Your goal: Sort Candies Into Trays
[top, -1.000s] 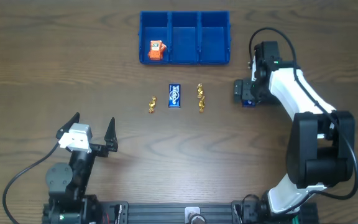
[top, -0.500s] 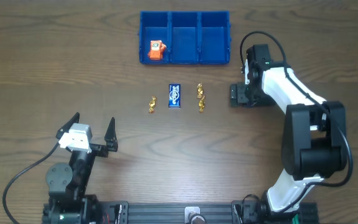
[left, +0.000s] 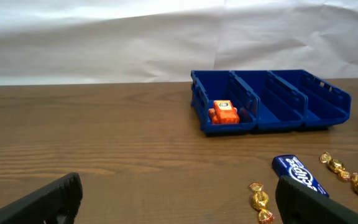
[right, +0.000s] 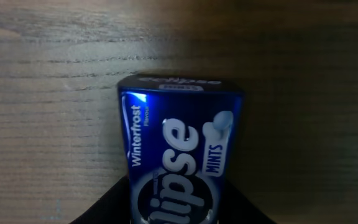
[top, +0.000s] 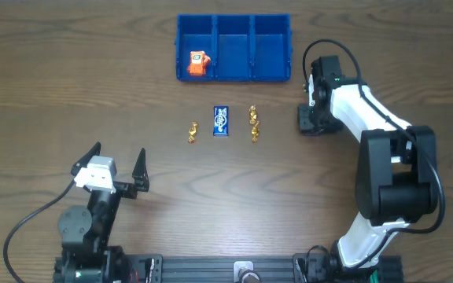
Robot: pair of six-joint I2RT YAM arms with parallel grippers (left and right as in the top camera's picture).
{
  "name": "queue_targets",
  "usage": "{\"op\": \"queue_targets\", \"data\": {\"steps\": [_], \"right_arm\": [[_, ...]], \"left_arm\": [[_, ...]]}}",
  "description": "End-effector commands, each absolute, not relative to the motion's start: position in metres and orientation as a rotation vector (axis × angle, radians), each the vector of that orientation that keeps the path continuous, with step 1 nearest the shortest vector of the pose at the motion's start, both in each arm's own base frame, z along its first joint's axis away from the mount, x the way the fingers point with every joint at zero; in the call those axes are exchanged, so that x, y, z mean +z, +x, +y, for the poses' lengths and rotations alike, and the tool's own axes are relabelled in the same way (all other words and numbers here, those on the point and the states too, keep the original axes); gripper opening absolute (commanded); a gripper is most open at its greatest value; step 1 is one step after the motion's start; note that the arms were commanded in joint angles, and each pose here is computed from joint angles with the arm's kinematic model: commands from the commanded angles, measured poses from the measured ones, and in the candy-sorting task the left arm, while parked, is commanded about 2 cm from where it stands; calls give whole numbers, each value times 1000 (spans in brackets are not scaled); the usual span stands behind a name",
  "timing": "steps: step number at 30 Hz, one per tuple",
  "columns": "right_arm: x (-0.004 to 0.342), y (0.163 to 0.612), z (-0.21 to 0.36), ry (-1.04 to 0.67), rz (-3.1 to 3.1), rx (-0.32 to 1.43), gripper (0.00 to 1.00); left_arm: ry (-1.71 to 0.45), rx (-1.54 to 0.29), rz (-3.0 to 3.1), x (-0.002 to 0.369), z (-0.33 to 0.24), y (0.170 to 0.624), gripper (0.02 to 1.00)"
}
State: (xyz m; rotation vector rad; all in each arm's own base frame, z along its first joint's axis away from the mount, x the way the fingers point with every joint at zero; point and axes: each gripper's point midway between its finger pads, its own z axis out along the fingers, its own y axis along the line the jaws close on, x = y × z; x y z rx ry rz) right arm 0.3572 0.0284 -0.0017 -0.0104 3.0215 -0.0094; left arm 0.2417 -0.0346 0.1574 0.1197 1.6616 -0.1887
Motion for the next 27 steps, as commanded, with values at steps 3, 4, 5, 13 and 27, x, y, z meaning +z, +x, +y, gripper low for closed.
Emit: {"op": "queue_targets", "data": {"steps": [3, 4, 5, 13, 27], "right_arm": [[21, 373, 22, 106, 2961, -80, 310], [31, 377, 22, 130, 2935, -91, 303], [46, 383, 24, 146, 2901, -101, 299], [184, 455, 88, 45, 2561, -40, 286], [187, 525, 220, -85, 2239, 126, 292]], "left_arm": [[148, -202, 1707, 141, -39, 240, 998], [148, -202, 1707, 141, -39, 240, 1000], [148, -203, 1707, 141, -39, 240, 998], [148, -202, 1707, 141, -39, 240, 998], [148, -203, 1707, 141, -39, 240, 998]]}}
